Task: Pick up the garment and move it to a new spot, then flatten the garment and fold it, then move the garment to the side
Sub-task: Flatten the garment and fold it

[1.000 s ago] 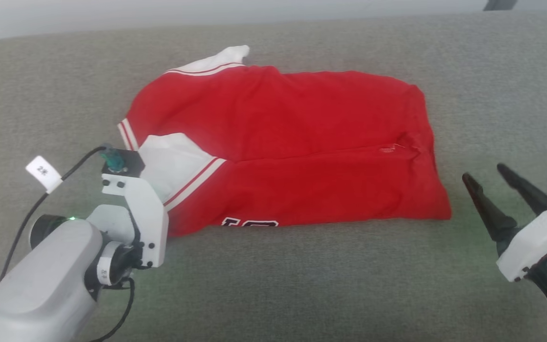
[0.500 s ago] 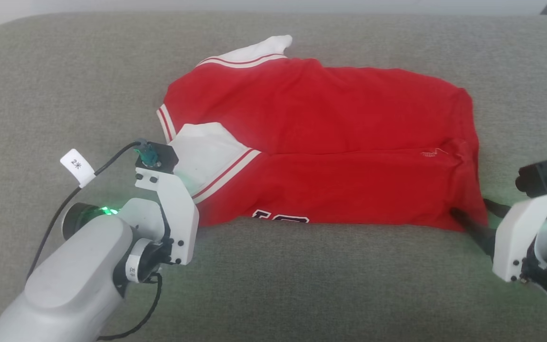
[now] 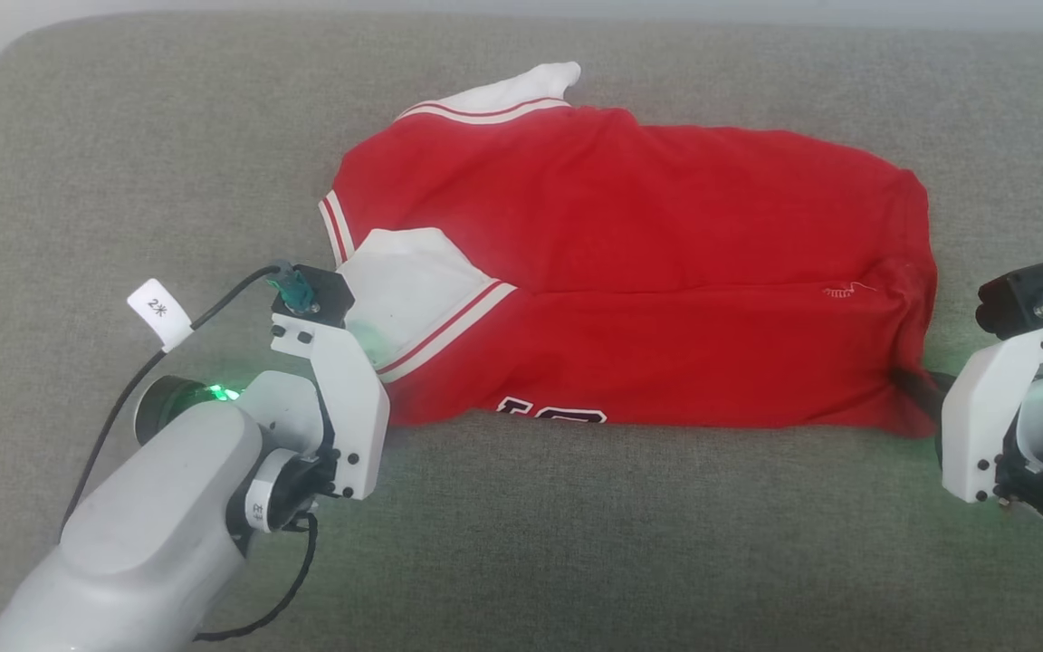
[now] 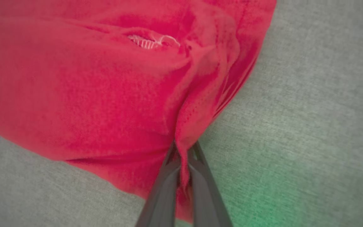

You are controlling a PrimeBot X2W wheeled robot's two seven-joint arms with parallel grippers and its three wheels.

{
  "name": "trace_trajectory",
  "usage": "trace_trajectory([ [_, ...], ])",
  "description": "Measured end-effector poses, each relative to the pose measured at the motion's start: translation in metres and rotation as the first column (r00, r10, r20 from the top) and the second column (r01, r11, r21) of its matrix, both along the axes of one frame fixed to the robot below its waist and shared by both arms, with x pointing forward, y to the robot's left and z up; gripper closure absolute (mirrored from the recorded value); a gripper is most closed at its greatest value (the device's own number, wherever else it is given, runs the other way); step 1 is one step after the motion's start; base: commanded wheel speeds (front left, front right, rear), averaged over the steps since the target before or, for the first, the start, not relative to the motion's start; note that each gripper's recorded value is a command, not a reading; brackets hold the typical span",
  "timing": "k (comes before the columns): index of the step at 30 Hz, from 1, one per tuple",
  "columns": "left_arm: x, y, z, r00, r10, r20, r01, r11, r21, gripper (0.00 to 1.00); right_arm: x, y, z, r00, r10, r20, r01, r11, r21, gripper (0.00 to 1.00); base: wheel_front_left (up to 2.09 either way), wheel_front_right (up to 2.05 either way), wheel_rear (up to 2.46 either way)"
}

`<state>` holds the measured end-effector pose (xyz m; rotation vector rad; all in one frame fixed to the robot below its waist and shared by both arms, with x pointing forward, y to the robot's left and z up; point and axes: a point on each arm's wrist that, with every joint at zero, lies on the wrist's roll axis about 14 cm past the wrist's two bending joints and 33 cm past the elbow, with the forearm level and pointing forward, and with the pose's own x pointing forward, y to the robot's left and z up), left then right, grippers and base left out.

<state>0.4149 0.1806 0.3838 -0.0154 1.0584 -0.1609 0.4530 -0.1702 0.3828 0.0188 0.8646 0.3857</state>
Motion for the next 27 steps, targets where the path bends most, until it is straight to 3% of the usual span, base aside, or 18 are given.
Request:
trace_trajectory([
  [14,-0.020,0.015,0.031,1.000,0.013,-0.004,-0.013,1.000,0.026,1.00,-0.009,-0.023,0.038,0.998,0.018,0.061,-0.016,0.999,-0.038,1.00,0.00,0.00,0.00],
  [21,-0.053,0.016,0.038,0.999,0.024,-0.046,-0.022,0.999,0.037,1.00,-0.038,-0.024,0.040,0.998,0.068,0.007,-0.068,0.996,-0.052,1.00,0.00,0.00,0.00],
  [27,-0.085,0.007,0.025,0.991,0.031,-0.131,-0.029,0.999,0.018,1.00,-0.067,-0.029,0.028,0.996,0.047,-0.070,-0.049,0.998,-0.031,1.00,0.00,0.00,0.00],
])
